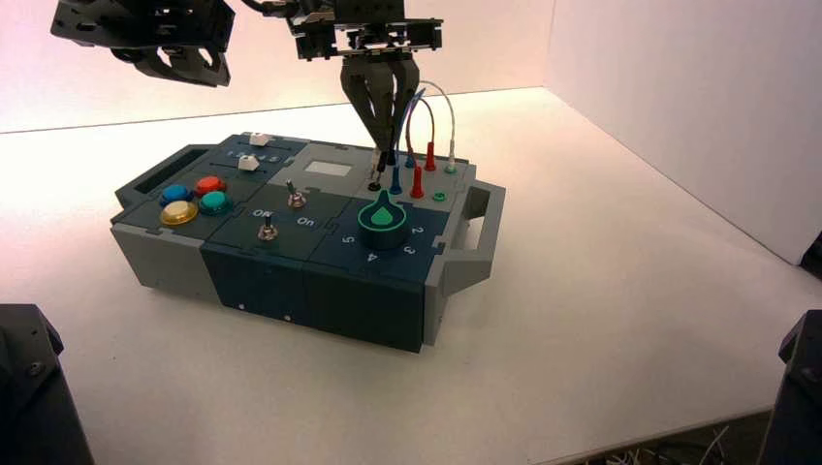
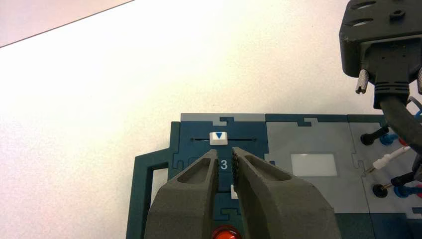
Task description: Insert the black wire.
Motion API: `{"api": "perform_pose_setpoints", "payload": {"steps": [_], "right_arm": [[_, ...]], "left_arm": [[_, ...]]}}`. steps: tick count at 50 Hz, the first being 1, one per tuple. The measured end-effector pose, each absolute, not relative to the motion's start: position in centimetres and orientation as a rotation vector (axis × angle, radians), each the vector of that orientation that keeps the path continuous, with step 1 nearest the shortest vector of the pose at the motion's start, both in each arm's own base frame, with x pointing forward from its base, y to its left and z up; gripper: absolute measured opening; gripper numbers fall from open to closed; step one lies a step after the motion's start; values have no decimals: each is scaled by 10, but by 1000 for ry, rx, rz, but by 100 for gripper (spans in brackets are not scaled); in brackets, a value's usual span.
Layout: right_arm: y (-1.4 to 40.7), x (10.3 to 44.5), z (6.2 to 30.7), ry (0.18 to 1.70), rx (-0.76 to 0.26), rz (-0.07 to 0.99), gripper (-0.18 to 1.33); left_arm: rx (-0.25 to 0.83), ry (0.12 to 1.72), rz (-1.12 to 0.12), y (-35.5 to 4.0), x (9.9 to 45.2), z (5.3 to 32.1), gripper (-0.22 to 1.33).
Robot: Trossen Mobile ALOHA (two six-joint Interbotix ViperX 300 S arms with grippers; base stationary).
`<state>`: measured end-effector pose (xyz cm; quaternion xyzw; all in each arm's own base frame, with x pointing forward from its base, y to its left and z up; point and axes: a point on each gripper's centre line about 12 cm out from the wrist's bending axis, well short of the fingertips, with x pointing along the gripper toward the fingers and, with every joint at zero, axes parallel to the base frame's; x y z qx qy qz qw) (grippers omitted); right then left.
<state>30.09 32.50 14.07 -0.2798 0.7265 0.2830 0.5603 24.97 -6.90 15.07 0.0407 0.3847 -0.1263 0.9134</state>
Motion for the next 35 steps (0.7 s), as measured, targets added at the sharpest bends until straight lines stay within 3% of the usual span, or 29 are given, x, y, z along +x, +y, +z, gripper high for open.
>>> {"api": "perform_pose_setpoints", "payload": {"steps": [35], "right_arm": [[333, 304, 140, 1718, -667, 672, -7]], "left_arm": [[84, 789, -259, -69, 250, 151, 34]]}}
